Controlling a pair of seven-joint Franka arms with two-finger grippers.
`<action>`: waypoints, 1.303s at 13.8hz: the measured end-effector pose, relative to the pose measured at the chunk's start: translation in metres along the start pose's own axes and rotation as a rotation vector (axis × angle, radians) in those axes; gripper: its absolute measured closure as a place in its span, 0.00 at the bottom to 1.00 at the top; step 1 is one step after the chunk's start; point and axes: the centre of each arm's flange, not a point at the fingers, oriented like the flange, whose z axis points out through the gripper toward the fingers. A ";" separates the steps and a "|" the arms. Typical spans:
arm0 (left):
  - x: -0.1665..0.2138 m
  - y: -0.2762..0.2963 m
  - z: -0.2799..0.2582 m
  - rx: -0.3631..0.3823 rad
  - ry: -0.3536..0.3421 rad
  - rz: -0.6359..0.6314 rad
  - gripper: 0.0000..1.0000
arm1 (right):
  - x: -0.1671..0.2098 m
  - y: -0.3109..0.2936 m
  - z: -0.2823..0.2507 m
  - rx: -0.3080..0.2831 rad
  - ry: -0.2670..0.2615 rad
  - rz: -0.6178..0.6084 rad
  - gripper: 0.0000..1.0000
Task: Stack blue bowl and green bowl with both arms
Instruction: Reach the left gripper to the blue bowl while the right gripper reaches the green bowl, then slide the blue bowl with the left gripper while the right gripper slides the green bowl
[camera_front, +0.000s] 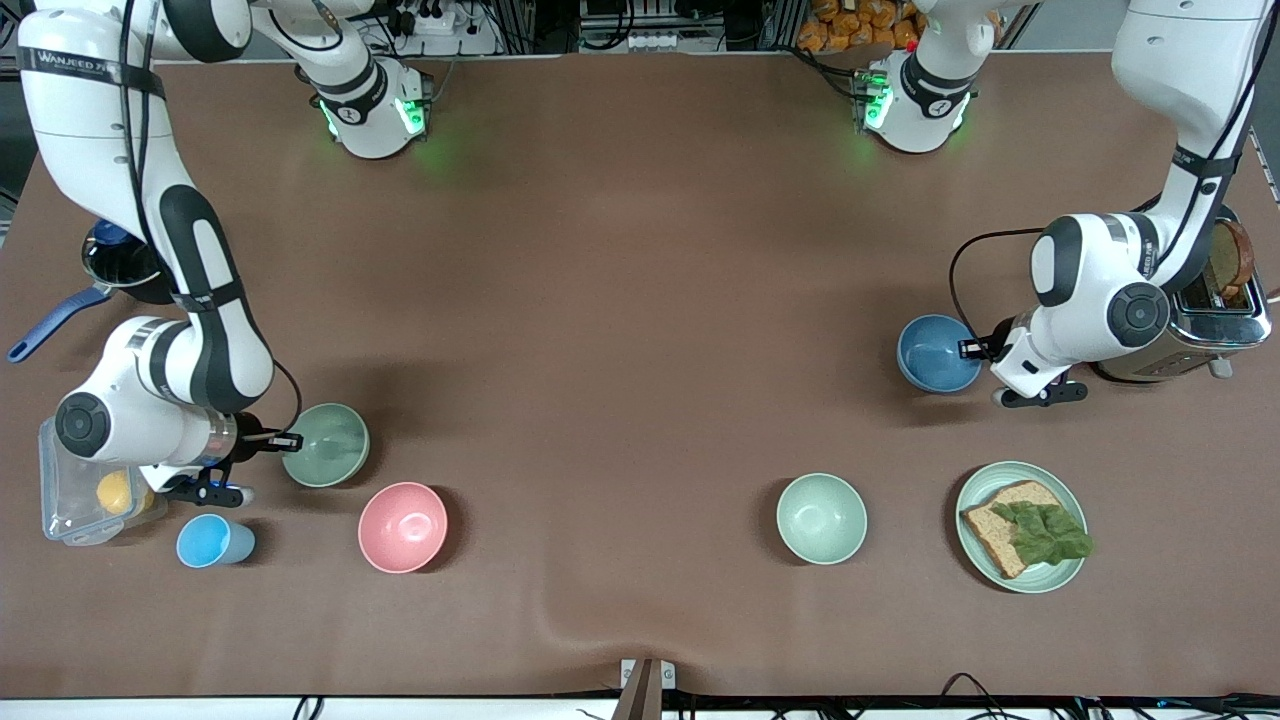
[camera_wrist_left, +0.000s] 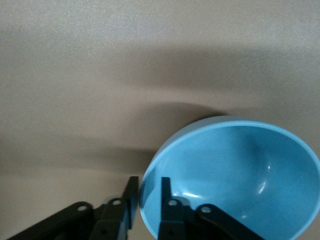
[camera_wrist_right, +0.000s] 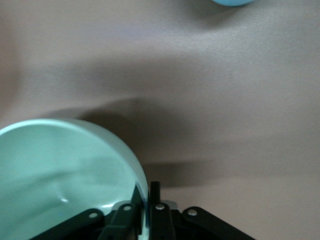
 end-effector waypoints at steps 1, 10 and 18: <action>0.000 0.000 0.000 0.000 0.000 0.001 0.91 | -0.002 -0.007 -0.009 0.004 -0.006 -0.008 0.95; 0.004 0.047 -0.066 -0.012 0.104 0.056 0.96 | -0.053 -0.225 -0.084 0.100 0.021 0.244 0.95; -0.005 0.158 -0.162 -0.041 0.125 0.017 0.96 | -0.139 -0.448 0.046 0.183 0.048 0.611 0.95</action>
